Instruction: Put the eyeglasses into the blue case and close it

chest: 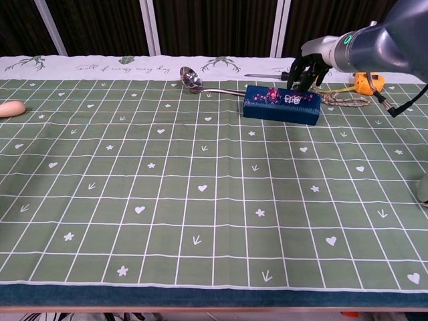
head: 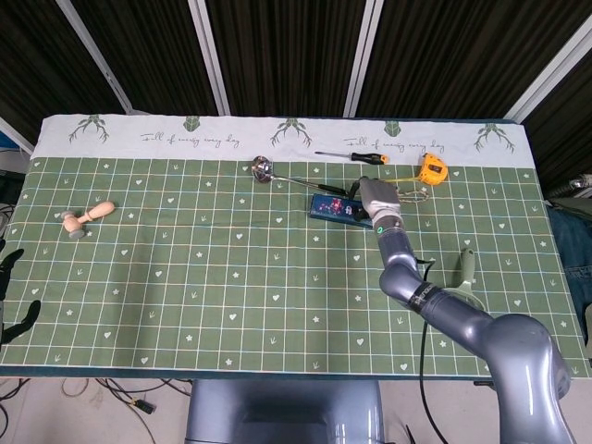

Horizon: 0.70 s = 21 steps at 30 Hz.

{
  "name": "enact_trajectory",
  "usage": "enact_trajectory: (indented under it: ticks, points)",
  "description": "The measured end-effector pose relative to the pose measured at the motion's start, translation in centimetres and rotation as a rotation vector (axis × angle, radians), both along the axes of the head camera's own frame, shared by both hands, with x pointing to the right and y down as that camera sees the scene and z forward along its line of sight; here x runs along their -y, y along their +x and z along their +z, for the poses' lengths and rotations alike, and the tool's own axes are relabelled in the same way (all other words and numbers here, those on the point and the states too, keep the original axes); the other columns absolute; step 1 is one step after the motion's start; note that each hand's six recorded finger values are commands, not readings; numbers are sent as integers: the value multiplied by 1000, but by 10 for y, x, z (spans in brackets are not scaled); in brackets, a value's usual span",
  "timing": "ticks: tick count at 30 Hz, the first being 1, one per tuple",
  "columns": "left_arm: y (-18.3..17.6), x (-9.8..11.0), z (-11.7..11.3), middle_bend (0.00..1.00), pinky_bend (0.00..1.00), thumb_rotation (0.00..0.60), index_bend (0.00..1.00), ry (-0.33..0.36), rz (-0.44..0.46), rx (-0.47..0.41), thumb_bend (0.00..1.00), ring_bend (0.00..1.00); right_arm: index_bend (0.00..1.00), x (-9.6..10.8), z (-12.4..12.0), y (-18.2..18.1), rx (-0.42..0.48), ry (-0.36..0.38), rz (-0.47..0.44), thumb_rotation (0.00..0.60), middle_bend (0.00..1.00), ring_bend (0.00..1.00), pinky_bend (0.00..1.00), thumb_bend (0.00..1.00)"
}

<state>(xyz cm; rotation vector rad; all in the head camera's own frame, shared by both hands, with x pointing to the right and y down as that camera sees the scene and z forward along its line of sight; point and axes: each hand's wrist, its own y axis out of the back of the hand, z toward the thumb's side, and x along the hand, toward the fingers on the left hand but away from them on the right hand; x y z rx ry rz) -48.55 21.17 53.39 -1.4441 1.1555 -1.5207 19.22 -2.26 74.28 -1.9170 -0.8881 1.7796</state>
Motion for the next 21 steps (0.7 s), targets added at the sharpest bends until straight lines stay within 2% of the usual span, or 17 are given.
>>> enact_trajectory:
  ticks: [3, 7, 13, 21]
  points:
    - [0, 0, 0, 0, 0, 600, 126, 1, 0, -1, 312, 0, 344, 0, 2, 4, -25, 10, -8, 600, 187, 177, 233, 483]
    - [0, 0, 0, 0, 0, 600, 129, 2, 1, 0, 312, 0, 251, 1, 2, 4, -39, 24, -20, 600, 164, 158, 233, 288]
    - [1, 0, 0, 0, 0, 600, 129, 1, 2, -1, 312, 0, 235, 1, -3, 0, -58, 65, -65, 600, 129, 115, 231, 74]
    - [0, -1, 0, 0, 0, 600, 132, 1, 1, -2, 312, 0, 248, -7, -3, -5, -69, 51, -86, 600, 126, 111, 231, 56]
